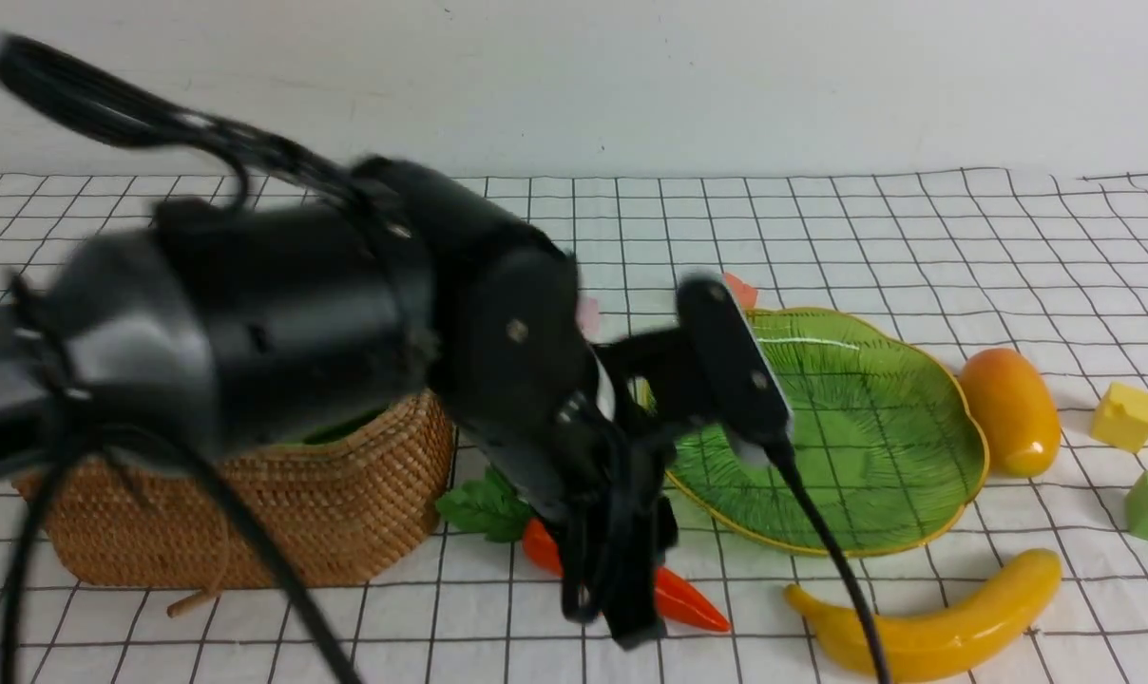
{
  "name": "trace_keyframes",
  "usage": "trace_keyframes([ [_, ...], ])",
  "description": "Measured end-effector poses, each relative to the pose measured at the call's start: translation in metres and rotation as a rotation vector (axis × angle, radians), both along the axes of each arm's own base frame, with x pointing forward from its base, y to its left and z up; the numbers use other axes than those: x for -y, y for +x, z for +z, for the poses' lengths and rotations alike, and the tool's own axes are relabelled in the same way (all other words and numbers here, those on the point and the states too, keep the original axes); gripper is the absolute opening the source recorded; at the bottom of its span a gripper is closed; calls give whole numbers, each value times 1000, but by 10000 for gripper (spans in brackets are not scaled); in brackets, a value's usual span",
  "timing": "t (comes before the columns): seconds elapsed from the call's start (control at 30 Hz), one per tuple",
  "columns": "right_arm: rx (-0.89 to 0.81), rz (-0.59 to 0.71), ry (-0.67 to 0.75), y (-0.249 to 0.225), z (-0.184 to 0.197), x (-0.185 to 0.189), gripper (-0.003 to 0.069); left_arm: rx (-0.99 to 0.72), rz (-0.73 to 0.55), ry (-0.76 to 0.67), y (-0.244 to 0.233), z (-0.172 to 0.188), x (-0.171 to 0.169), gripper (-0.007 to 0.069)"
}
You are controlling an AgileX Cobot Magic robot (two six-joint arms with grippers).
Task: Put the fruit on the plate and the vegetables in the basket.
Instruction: Use the left arm to grab a carrot and put it into the left basket
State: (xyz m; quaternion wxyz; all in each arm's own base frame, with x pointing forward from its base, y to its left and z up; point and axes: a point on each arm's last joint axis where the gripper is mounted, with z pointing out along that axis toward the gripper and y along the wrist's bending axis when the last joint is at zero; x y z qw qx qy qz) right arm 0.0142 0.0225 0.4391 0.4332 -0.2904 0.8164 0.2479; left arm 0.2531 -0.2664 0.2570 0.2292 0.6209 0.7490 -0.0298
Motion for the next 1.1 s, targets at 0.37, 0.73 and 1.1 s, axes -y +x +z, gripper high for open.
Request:
trace_keyframes([
  [0.37, -60, 69, 57, -7, 1, -6, 239, 176, -215, 259, 37, -77, 15, 576],
  [0.73, -65, 76, 63, -8, 1, -7, 239, 146, -241, 323, 39, -96, 18, 363],
  [1.1, -59, 80, 58, -8, 1, -7, 239, 116, -193, 311, 28, -62, 6, 281],
])
